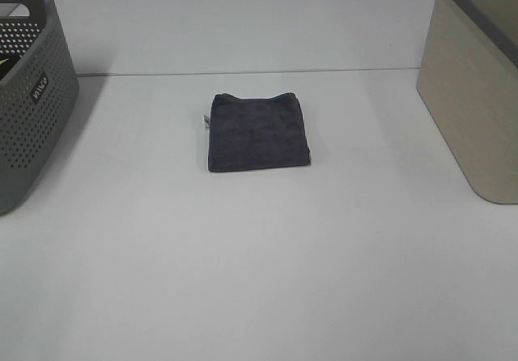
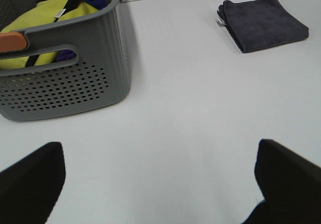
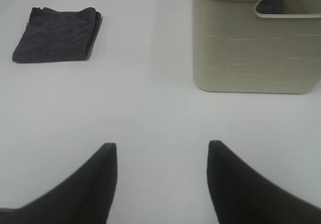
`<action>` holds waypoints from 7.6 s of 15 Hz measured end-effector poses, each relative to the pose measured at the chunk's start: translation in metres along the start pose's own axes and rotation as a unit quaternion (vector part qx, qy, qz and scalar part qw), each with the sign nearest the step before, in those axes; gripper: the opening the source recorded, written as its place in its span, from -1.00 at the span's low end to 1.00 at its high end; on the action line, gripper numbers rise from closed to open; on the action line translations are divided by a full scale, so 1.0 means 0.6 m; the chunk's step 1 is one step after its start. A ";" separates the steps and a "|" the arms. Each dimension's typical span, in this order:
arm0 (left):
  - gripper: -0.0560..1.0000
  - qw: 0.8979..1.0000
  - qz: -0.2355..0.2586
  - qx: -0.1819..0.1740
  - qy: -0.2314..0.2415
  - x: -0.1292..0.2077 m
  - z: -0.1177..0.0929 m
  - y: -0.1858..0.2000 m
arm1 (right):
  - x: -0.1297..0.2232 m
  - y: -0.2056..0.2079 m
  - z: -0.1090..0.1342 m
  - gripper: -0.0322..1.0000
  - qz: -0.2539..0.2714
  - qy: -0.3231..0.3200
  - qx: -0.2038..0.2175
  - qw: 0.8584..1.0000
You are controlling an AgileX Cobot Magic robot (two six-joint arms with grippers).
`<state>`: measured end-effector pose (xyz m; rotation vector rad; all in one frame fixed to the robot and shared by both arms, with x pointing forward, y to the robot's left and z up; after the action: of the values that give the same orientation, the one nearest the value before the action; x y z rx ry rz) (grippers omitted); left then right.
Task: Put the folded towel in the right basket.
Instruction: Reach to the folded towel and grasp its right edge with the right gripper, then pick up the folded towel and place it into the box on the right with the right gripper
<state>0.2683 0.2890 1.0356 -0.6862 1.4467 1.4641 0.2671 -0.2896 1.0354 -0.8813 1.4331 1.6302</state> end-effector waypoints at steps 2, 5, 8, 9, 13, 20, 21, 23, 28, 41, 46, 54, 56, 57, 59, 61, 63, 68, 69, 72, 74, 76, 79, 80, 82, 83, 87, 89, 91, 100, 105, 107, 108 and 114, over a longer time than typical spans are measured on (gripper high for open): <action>0.95 1.000 0.000 0.000 0.000 0.000 0.000 0.000 | 0.000 0.000 0.000 0.08 0.000 0.000 0.000 1.000; 0.95 1.000 0.000 0.000 0.000 0.000 0.000 0.000 | 0.000 0.000 0.000 0.08 0.000 0.000 0.000 1.000; 0.95 1.000 0.000 0.000 0.000 0.000 0.000 0.000 | 0.000 0.000 0.000 0.08 0.000 0.000 0.000 1.000; 0.95 1.000 0.000 0.000 0.000 0.000 0.000 0.000 | 0.000 0.000 0.000 0.08 0.000 0.000 0.000 1.000; 0.95 1.000 0.000 0.000 0.000 0.000 0.000 0.000 | 0.000 0.000 0.000 0.08 0.000 0.000 0.000 1.000; 0.95 1.000 0.000 0.000 0.000 0.000 0.000 0.000 | -0.029 0.008 0.003 0.08 -0.038 0.000 -0.003 0.999; 0.95 1.000 0.000 0.000 0.000 0.000 0.000 0.000 | -0.051 0.009 0.005 0.08 -0.055 0.000 -0.004 0.998; 0.95 1.000 0.000 0.000 0.000 0.000 0.000 0.000 | -0.094 -0.009 0.007 0.08 -0.060 -0.003 -0.002 0.998; 0.95 1.000 0.000 0.000 0.000 0.000 0.000 0.000 | -0.184 -0.113 0.012 0.17 0.024 -0.014 0.001 1.000; 0.95 1.000 0.000 0.000 0.000 0.000 0.000 0.000 | -0.348 -0.472 0.063 0.28 0.227 -0.029 -0.091 0.969; 0.95 1.000 0.000 0.000 0.000 0.000 0.000 0.000 | -0.284 -0.600 0.189 0.28 0.299 0.053 -0.144 0.942; 0.95 1.000 0.000 0.000 0.000 0.000 0.000 0.000 | -0.142 -0.779 0.225 0.36 0.434 -0.017 -0.184 0.882; 0.95 1.000 0.000 0.000 0.000 0.000 0.000 0.000 | -0.119 -0.816 0.232 0.37 0.447 -0.026 -0.197 0.872; 0.95 1.000 0.000 0.000 0.000 0.000 0.000 0.000 | -0.106 -0.829 0.235 0.37 0.456 -0.032 -0.203 0.866; 0.95 1.000 0.000 0.000 0.000 0.000 0.000 0.000 | -0.079 -0.853 0.239 0.38 0.470 -0.044 -0.213 0.855; 0.95 1.000 0.000 0.000 0.000 0.000 0.000 0.000 | -0.050 -0.869 0.241 0.38 0.481 -0.058 -0.218 0.847; 0.95 1.000 0.000 0.000 0.000 0.000 0.000 0.000 | -0.045 -0.872 0.242 0.38 0.483 -0.061 -0.218 0.846; 0.95 1.000 0.000 0.000 0.000 0.000 0.000 0.000 | -0.050 -0.882 0.248 0.38 0.457 -0.051 -0.211 0.863; 0.95 1.000 0.000 0.000 0.000 0.000 0.000 0.000 | -0.056 -0.882 0.243 0.38 0.457 -0.040 -0.199 0.866; 0.95 1.000 0.000 0.000 0.000 0.000 0.000 0.000 | -0.065 -0.883 0.234 0.38 0.454 -0.023 -0.181 0.872; 0.95 1.000 0.000 0.000 0.000 0.000 0.000 0.000 | -0.055 -0.886 0.235 0.38 0.461 -0.031 -0.183 0.868; 0.95 1.000 0.000 0.000 0.000 0.000 0.000 0.000 | -0.046 -0.889 0.239 0.38 0.467 -0.045 -0.192 0.862; 0.95 1.000 0.000 0.000 0.000 0.000 0.000 0.000 | -0.040 -0.887 0.256 0.36 0.467 -0.041 -0.207 0.859; 0.95 1.000 0.000 0.000 0.000 0.000 0.000 0.000 | -0.039 -0.886 0.266 0.31 0.463 -0.037 -0.210 0.860; 0.95 1.000 0.000 0.000 0.000 0.000 0.000 0.000 | -0.033 -0.890 0.280 0.02 0.454 -0.032 -0.211 0.865; 0.95 1.000 0.000 0.000 0.000 0.000 0.000 0.000 | -0.029 -0.894 0.281 -0.27 0.449 -0.032 -0.209 0.868; 0.95 1.000 0.000 0.000 0.000 0.000 0.000 0.000 | -0.031 -0.899 0.280 -0.82 0.439 -0.028 -0.206 0.874; 0.95 1.000 0.000 0.000 0.000 0.000 0.000 0.000 | -0.051 -0.891 0.280 -0.82 0.429 -0.018 -0.207 0.879; 0.95 1.000 0.000 0.000 0.000 0.000 0.000 0.000 | -0.138 -0.851 0.288 -0.82 0.384 0.009 -0.214 0.898; 0.95 1.000 0.000 0.000 0.000 0.000 0.000 0.000 | -0.403 -0.647 0.258 -0.82 0.229 0.125 -0.150 0.954; 0.95 1.000 0.000 0.000 0.000 0.000 0.000 0.000 | -0.504 -0.562 0.116 -0.82 0.176 0.074 -0.044 0.981; 0.95 1.000 0.000 0.000 0.000 0.000 0.000 0.000 | -0.532 -0.538 0.039 -0.82 0.155 0.027 -0.001 0.988; 0.95 1.000 0.000 0.000 0.000 0.000 0.000 0.000 | -0.545 -0.523 0.002 -0.82 0.144 0.008 0.020 0.989; 0.95 1.000 0.000 0.000 0.000 0.000 0.000 0.000 | -0.509 -0.530 -0.124 -0.82 0.183 -0.070 0.070 0.978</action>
<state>0.2683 0.2890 1.0356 -0.6862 1.4467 1.4641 0.6898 -0.3768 1.1517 -0.4286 1.6560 1.7880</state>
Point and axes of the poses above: a point on each arm's last joint axis where the gripper is mounted, y pointing back along that axis away from the gripper, z along the wrist's bending axis when the last joint is at zero, x = y × z, the point moved 4 cm from there along -y, pointing out along that axis toward the gripper, and after that the axes turned 9 degrees about -y, right-handed, at the moved point
